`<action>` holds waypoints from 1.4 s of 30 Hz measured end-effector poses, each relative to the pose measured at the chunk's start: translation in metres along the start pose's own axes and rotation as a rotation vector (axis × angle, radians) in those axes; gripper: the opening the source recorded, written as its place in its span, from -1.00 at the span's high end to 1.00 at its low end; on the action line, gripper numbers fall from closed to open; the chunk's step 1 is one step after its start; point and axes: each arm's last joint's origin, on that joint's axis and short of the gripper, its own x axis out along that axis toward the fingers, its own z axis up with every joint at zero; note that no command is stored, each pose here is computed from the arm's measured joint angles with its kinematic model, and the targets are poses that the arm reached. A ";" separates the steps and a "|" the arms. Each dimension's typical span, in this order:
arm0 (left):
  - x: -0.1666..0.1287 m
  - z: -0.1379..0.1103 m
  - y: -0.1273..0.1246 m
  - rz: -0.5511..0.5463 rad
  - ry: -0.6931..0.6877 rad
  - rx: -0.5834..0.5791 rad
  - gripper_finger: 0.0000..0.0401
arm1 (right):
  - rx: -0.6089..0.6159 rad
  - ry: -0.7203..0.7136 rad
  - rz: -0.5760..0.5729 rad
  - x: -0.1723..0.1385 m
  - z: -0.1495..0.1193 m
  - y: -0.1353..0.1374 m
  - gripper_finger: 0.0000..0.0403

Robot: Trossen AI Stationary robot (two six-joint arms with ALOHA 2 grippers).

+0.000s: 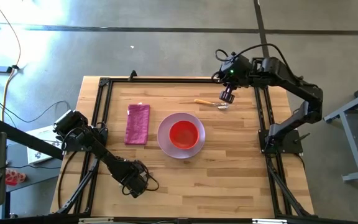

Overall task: Set table place
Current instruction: Put the blue fork on the table

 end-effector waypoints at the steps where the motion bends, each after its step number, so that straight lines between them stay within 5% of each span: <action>1: 0.000 0.000 0.000 -0.004 -0.002 0.004 0.59 | 0.000 0.000 0.000 0.000 0.000 0.000 1.00; 5: 0.000 0.001 -0.001 -0.016 -0.011 0.023 0.92 | 0.000 0.000 0.000 0.000 0.000 0.000 1.00; 12: -0.005 0.001 -0.002 -0.032 -0.044 0.025 0.92 | 0.008 0.000 0.000 0.000 0.000 0.000 1.00; 21: -0.047 0.007 0.009 -0.119 -0.345 -0.059 0.97 | 0.031 -0.069 0.055 0.000 0.006 0.001 1.00; 31: -0.127 0.031 0.073 -0.002 -0.881 -0.041 0.98 | 0.111 -0.215 0.093 -0.004 0.021 0.003 1.00; 38: -0.176 0.048 0.122 0.131 -1.118 0.051 0.98 | 0.076 -0.494 0.280 -0.011 0.046 0.020 1.00; 42: -0.199 0.055 0.142 0.185 -1.225 0.095 0.98 | 0.047 -0.681 0.349 0.011 0.060 0.037 1.00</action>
